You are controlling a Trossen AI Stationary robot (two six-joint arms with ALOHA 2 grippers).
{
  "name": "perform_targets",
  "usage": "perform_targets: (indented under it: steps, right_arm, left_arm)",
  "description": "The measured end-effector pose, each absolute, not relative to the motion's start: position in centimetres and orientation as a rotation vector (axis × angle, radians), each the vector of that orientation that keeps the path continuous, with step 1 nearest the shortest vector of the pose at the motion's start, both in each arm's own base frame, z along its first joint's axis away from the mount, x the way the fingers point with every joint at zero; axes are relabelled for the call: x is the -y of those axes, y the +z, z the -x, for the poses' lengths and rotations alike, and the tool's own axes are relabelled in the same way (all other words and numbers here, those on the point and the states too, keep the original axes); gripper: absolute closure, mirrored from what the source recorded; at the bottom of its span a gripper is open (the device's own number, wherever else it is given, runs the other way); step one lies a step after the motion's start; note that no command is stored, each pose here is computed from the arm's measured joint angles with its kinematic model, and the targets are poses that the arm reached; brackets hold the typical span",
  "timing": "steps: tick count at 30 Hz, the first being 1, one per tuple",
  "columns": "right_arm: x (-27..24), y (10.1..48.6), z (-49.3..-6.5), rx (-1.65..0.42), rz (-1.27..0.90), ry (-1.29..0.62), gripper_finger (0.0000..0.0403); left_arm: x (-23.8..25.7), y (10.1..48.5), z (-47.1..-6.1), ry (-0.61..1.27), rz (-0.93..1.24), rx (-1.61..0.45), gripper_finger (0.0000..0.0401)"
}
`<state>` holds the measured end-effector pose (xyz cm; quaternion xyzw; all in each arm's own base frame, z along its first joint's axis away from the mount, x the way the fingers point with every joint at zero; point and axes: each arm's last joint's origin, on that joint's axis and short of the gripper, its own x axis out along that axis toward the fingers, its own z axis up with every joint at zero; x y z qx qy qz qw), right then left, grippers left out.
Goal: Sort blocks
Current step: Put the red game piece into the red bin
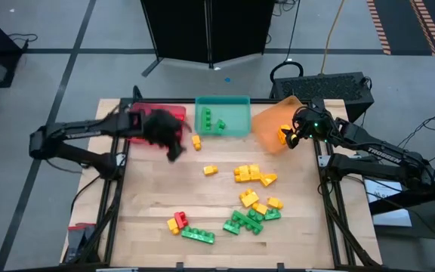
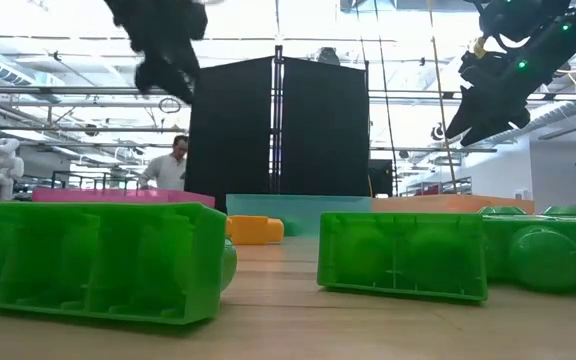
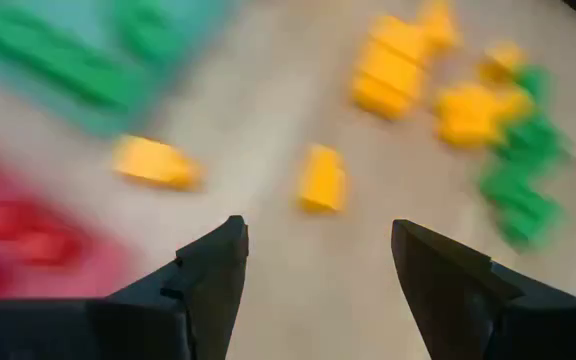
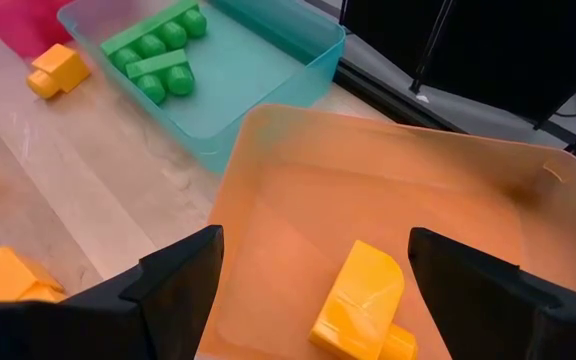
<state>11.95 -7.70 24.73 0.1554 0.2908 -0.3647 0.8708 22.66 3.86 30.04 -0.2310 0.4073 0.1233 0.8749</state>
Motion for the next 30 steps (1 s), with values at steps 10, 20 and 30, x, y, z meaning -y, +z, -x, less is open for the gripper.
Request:
perform_targets:
  steps: [10,20,30]
  right_arm:
    - [7.7,24.7,-12.0,-0.616,-0.304,-0.755,0.0088]
    - [7.7,24.7,-12.0,-0.616,-0.305,-0.754,0.0088]
    - [7.7,24.7,-12.0,-0.614,-0.312,-0.753,0.0088]
  left_arm:
    - [8.6,28.3,-24.9,-0.131,0.329,-0.901,0.0152]
    - [13.0,23.0,-27.3,-0.288,0.11,-1.048,0.0152]
    - [14.4,18.9,-27.5,-0.466,-0.222,-1.186,0.0152]
